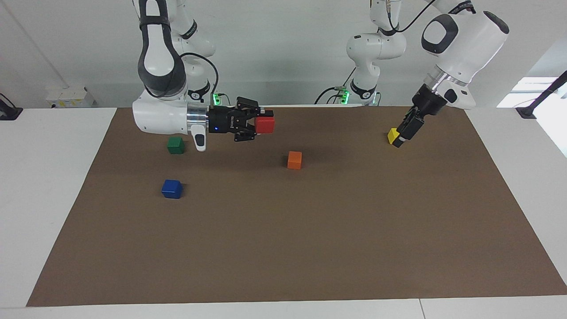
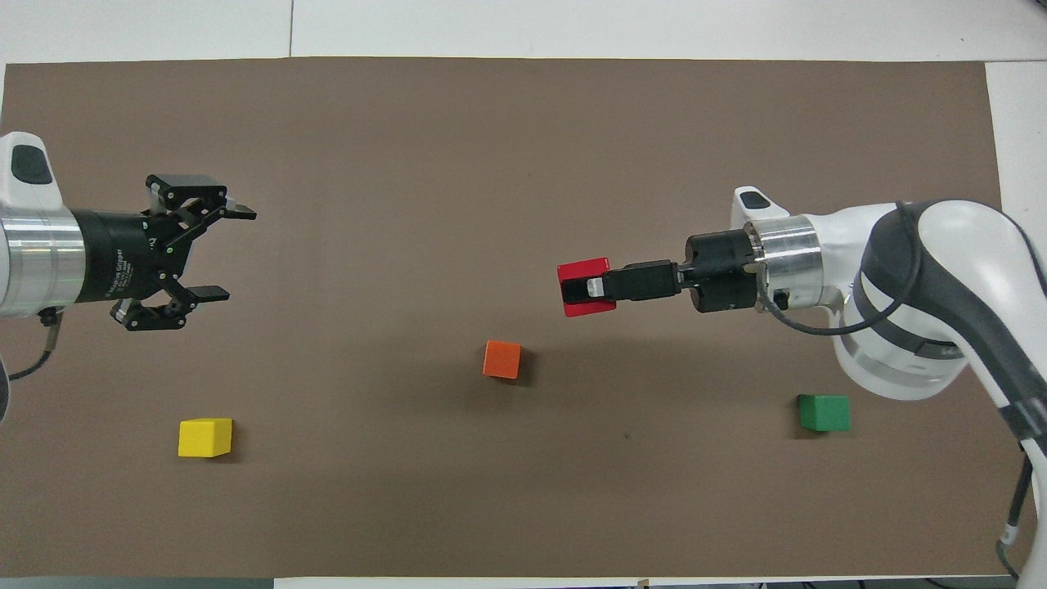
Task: Transfer red block to right arm and stack on blue block
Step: 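Open the left gripper and withdraw it while the right gripper pulls back, then carry the red cube with the right gripper above the blue cube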
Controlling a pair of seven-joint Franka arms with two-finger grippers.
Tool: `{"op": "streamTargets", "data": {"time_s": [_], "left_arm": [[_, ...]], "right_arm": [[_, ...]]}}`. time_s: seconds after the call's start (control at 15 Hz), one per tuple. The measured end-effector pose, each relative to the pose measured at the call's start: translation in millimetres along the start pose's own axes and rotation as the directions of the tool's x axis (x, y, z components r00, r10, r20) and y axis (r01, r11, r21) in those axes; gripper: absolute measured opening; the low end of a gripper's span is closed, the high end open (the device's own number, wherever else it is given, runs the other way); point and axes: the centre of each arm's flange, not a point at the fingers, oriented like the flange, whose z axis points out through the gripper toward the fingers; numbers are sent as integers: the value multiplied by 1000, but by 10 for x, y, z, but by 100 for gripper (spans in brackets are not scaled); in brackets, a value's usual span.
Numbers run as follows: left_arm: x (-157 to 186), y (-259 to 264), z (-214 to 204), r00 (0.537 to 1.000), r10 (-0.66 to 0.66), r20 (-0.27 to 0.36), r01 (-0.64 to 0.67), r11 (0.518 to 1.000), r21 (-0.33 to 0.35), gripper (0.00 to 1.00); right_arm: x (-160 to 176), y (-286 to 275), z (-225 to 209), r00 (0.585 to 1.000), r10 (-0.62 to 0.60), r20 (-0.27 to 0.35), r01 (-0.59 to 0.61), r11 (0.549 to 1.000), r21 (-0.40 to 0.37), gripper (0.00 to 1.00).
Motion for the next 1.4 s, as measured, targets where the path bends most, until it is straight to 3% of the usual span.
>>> {"op": "streamTargets", "data": {"time_s": [0.2,0.33,0.53,0.73,0.87,1.07,1.2,1.4], "left_arm": [[307,59,46,985,153,-81,-144,983,109,100],[439,153,42,952,289,-98,-263,940,216,100],[488,192,-108,864,504,6,-481,822,306,100],[456,159,-277,753,648,116,-642,684,347,100],[392,132,-368,721,674,161,-681,645,347,100],[210,68,-508,709,670,219,-698,624,351,100],[86,37,-605,706,666,242,-703,617,354,100],[29,54,-654,700,674,235,-708,613,352,100]], "right_arm": [[5,101,-356,993,-21,112,50,963,-267,57],[45,68,-569,984,12,179,73,884,-462,57],[81,66,-757,977,83,195,70,745,-664,57],[133,198,-925,981,130,143,47,558,-828,57],[165,296,-980,985,151,84,5,461,-888,57],[156,598,-1016,981,193,-22,-96,381,-919,57],[133,862,-1096,977,203,-62,-126,321,-939,57],[78,1184,-1184,976,202,-82,-139,284,-949,57]]}}
